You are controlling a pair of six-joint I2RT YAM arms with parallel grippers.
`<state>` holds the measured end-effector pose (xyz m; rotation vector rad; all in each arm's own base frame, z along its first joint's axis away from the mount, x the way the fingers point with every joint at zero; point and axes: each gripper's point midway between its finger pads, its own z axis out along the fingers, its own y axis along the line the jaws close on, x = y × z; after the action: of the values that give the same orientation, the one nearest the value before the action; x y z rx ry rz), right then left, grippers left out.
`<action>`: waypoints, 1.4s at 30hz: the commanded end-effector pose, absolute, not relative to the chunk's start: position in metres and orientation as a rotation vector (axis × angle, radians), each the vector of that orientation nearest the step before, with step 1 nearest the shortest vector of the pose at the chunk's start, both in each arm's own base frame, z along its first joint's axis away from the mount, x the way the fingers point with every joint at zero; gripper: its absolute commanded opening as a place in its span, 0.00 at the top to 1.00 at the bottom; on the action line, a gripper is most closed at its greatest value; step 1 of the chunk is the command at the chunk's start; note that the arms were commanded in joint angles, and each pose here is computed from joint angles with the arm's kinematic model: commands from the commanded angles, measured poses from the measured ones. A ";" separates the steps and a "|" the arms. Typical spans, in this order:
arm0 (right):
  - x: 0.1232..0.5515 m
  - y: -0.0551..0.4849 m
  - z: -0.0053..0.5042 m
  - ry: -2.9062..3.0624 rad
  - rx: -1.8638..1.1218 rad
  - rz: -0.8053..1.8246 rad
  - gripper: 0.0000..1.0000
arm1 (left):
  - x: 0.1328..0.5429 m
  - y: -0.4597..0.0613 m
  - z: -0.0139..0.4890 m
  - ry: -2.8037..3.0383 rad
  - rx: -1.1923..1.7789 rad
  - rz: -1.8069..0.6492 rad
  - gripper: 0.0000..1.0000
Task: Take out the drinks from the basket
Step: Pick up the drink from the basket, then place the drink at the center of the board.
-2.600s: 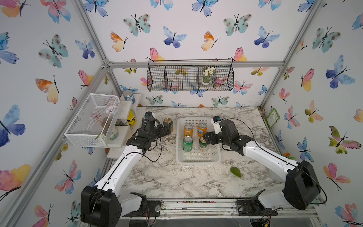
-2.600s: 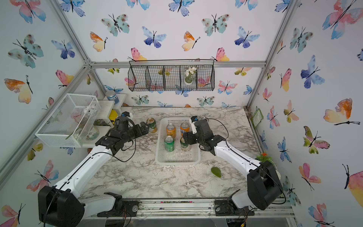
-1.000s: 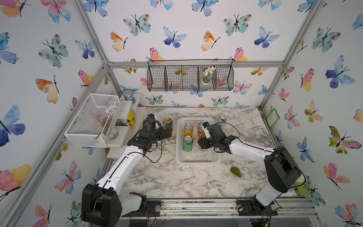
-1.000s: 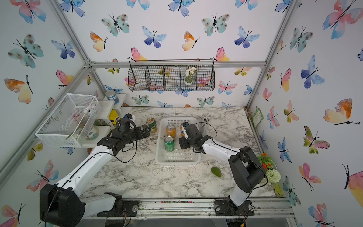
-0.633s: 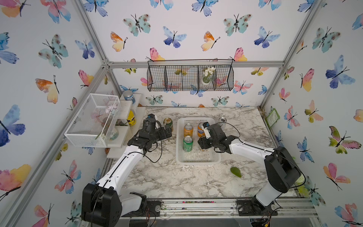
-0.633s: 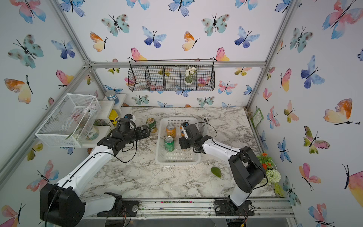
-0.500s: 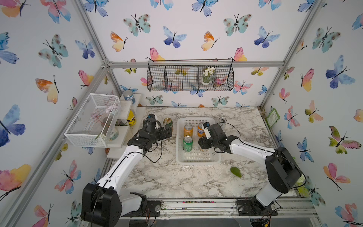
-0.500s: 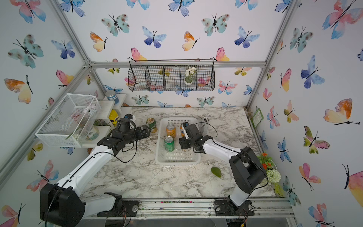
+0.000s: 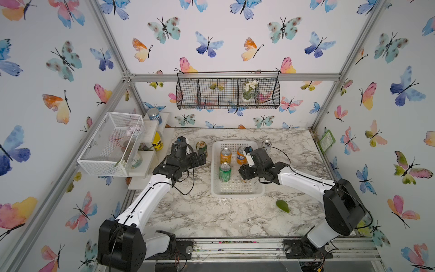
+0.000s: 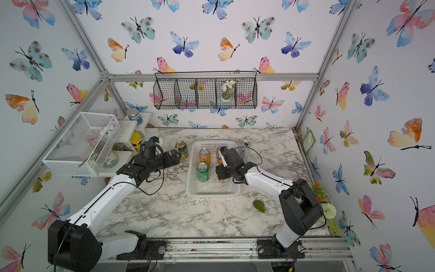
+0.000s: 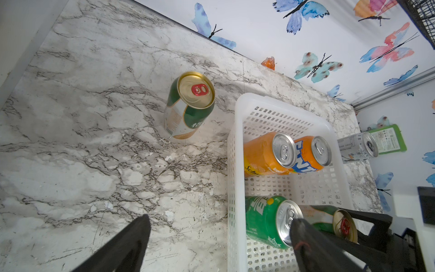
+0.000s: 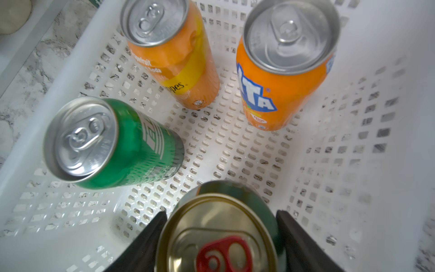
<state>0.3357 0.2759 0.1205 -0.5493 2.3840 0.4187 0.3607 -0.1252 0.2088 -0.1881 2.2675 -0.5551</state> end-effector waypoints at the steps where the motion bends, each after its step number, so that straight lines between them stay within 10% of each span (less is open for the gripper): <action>1: 0.346 0.288 0.180 2.223 -0.529 0.484 0.53 | 0.361 -0.128 0.216 2.259 -0.166 -0.577 0.01; 42: 0.375 0.199 0.297 2.006 -0.256 0.358 0.56 | 0.360 -0.129 0.216 2.261 -0.155 -0.582 0.01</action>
<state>0.3624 0.2122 0.2510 -0.3319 2.1322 0.3589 0.3606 -0.1254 0.2088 -0.1862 2.2676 -0.5557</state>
